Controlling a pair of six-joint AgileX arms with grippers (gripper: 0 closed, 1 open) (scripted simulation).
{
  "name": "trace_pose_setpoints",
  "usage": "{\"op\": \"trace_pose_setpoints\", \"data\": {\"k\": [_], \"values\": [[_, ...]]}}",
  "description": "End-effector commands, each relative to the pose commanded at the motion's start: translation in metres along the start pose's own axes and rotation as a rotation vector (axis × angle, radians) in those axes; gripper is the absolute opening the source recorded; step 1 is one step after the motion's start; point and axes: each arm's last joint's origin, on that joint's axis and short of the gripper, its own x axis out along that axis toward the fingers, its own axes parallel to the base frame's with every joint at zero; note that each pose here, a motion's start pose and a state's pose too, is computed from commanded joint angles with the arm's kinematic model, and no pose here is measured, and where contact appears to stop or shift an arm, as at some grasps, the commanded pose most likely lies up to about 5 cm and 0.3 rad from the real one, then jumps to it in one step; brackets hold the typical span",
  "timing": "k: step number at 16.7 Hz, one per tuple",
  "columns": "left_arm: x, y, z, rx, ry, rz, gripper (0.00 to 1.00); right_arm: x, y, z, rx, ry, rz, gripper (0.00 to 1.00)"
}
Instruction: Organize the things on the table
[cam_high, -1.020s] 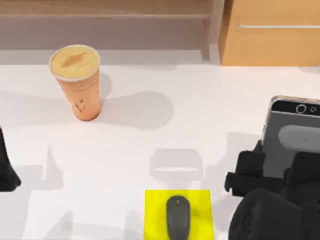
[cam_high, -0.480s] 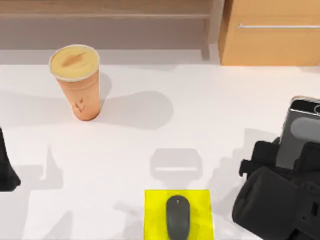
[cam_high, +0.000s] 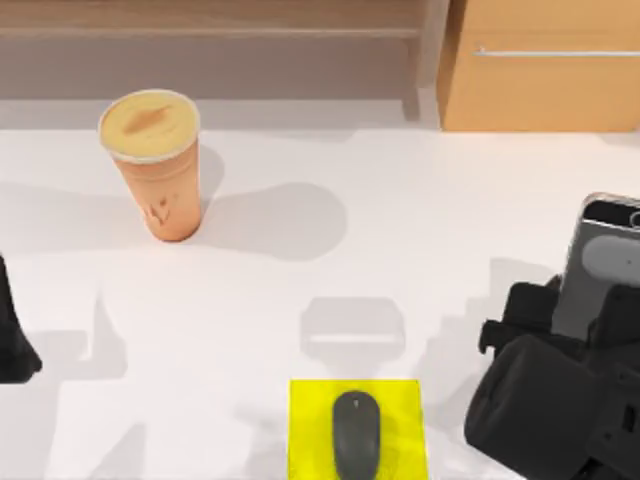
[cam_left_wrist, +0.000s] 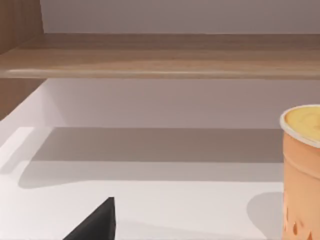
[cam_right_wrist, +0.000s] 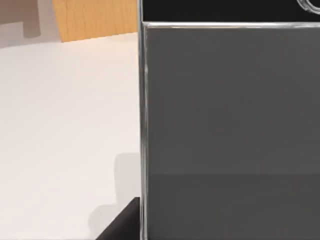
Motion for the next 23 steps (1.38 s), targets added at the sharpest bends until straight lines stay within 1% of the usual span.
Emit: {"op": "trace_pose_setpoints", "data": {"k": [5, 6, 16, 18, 21, 23], "values": [[0.000, 0.000, 0.000, 0.000, 0.000, 0.000, 1.00, 0.000, 0.000, 0.000, 0.000, 0.000, 0.000, 0.98], [0.000, 0.000, 0.000, 0.000, 0.000, 0.000, 1.00, 0.000, 0.000, 0.000, 0.000, 0.000, 0.000, 1.00], [0.000, 0.000, 0.000, 0.000, 0.000, 0.000, 1.00, -0.003, 0.002, 0.003, 0.007, -0.008, 0.008, 1.00], [0.000, 0.000, 0.000, 0.000, 0.000, 0.000, 1.00, -0.013, 0.010, 0.013, 0.029, -0.038, 0.038, 1.00], [0.000, 0.000, 0.000, 0.000, 0.000, 0.000, 1.00, -0.036, 0.023, 0.034, 0.092, -0.080, 0.104, 1.00], [0.000, 0.000, 0.000, 0.000, 0.000, 0.000, 1.00, -0.047, 0.026, 0.041, 0.121, -0.091, 0.133, 1.00]]}}
